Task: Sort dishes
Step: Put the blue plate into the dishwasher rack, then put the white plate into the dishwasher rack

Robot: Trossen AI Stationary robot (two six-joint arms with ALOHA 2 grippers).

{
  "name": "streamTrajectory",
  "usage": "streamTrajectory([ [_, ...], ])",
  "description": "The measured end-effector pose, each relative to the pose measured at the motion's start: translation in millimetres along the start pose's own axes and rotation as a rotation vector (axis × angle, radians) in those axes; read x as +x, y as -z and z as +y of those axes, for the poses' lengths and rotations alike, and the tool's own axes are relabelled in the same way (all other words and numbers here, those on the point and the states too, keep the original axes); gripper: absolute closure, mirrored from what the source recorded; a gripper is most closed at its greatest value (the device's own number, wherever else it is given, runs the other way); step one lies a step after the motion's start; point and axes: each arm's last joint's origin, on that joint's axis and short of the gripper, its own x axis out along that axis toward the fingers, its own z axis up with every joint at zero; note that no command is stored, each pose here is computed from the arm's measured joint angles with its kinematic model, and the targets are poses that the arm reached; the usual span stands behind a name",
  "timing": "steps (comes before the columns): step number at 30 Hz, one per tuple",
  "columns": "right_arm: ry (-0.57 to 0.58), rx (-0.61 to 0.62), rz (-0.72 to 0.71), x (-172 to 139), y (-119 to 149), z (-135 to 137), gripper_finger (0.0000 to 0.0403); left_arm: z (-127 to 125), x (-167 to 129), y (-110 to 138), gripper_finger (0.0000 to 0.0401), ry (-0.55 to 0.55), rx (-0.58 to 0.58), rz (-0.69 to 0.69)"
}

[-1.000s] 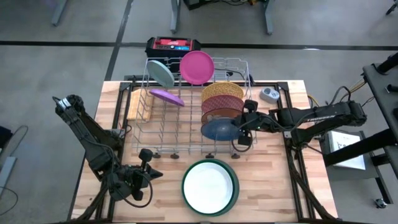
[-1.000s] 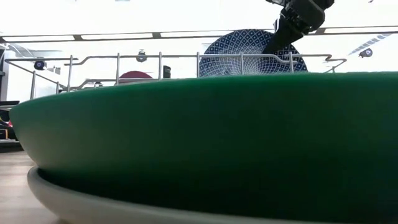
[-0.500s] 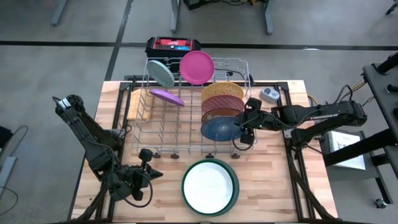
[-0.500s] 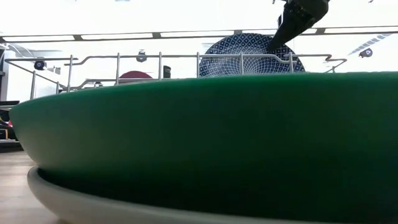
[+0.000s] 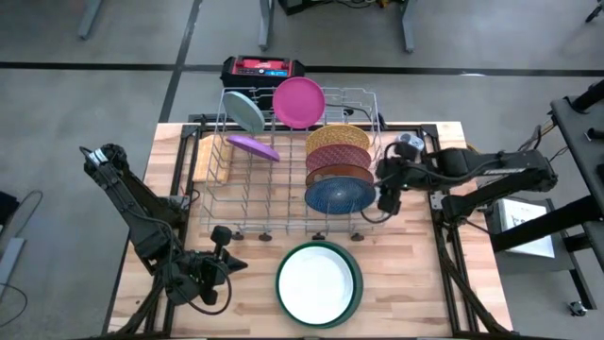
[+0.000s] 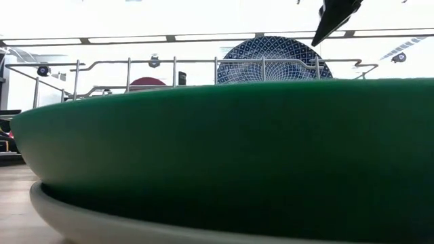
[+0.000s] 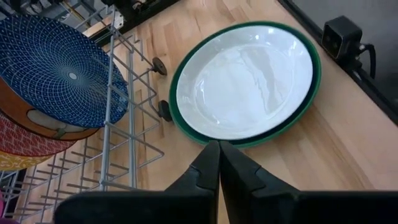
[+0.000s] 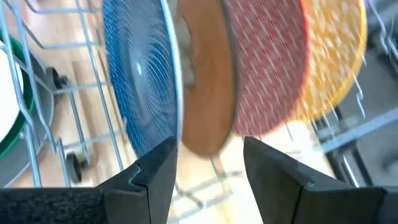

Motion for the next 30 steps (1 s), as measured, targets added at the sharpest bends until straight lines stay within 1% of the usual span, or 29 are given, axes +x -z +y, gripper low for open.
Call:
streamTrajectory([
  [4, 0.016, 0.117, 0.078, -14, 7, -5, 0.0235, -1, 0, -5, 0.0401, 0.011, -0.04, -0.042],
  [7, -0.008, 0.226, 0.118, -19, 16, 1, 0.0242, -2, 0, -9, 0.0401, 0.023, -0.069, -0.074],
  [11, -0.034, 0.332, 0.168, -18, 36, 24, 0.0252, -7, 6, -9, 0.0401, 0.023, -0.071, -0.065],
  [16, -0.085, 0.406, 0.189, -19, 64, 59, 0.026, -17, 21, -8, 0.0401, 0.011, -0.055, -0.04],
  [19, -0.173, 0.44, 0.162, -19, 79, 83, 0.0263, -21, 32, -6, 0.0401, -0.002, -0.049, -0.02],
  [23, -0.318, 0.495, 0.081, -17, 94, 112, 0.0268, -29, 44, -6, 0.0401, -0.012, -0.03, 0.006],
  [25, -0.392, 0.525, 0.054, -16, 102, 124, 0.027, -33, 48, -9, 0.0401, -0.006, -0.057, -0.008],
  [30, -0.531, 0.597, -0.03, -10, 116, 144, 0.0266, -51, 64, -11, 0.0401, 0.093, -0.103, -0.031],
])
